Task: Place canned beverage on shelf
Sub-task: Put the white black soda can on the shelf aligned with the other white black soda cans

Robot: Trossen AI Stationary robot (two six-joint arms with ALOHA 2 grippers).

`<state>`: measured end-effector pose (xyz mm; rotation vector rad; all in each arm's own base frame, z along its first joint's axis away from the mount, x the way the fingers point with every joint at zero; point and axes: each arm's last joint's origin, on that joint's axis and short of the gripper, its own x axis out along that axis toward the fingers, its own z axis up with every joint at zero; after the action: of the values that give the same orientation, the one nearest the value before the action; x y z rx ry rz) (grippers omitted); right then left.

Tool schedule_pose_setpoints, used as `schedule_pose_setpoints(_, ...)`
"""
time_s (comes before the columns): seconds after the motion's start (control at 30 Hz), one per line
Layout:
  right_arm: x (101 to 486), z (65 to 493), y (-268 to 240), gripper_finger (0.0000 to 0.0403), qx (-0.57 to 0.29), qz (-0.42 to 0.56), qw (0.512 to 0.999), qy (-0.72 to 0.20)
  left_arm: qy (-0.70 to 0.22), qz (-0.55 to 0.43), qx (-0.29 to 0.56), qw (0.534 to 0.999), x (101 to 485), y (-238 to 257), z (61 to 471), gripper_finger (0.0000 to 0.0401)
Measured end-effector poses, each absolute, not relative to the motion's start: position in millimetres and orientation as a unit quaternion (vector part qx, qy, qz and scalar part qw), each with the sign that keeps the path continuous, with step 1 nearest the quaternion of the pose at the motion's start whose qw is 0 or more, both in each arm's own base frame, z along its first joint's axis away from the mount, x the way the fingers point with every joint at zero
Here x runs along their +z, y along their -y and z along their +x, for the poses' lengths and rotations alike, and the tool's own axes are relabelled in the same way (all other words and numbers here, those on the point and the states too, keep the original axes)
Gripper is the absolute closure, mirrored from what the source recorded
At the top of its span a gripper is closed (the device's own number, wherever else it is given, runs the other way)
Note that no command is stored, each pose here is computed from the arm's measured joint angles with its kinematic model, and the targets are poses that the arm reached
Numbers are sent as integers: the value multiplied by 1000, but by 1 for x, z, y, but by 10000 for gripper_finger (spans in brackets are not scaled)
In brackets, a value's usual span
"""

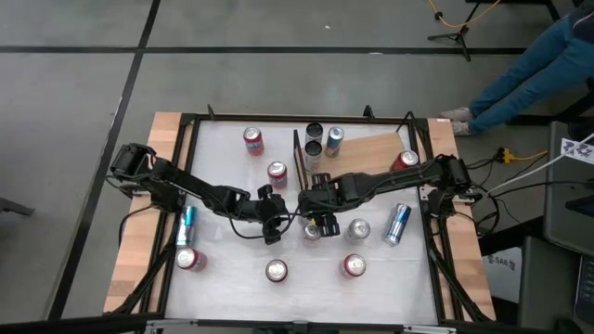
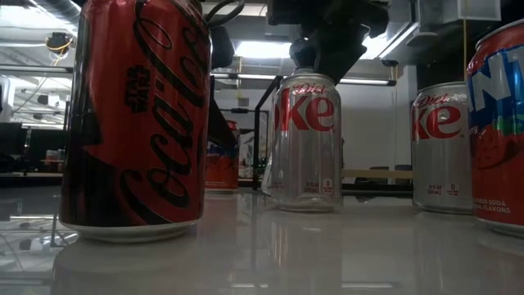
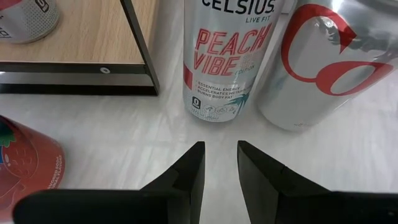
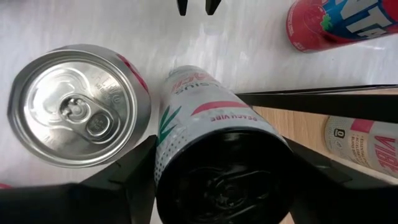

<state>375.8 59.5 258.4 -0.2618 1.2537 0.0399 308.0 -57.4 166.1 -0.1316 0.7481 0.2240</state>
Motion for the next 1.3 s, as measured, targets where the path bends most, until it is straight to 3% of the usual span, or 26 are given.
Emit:
schedule_pose_setpoints(0.53, 258, 376, -60, 139, 19, -122, 802, -585, -364, -64, 109, 923, 166, 57, 308, 316)
schedule_pose_setpoints(0.9, 255, 376, -60, 50, 21, -121, 799, -589, -364, -64, 109, 923, 166, 57, 308, 316)
schedule_pose_setpoints(1.3, 257, 378, -60, 43, 17, -122, 804, -581, -364, -64, 110, 923, 166, 57, 308, 316)
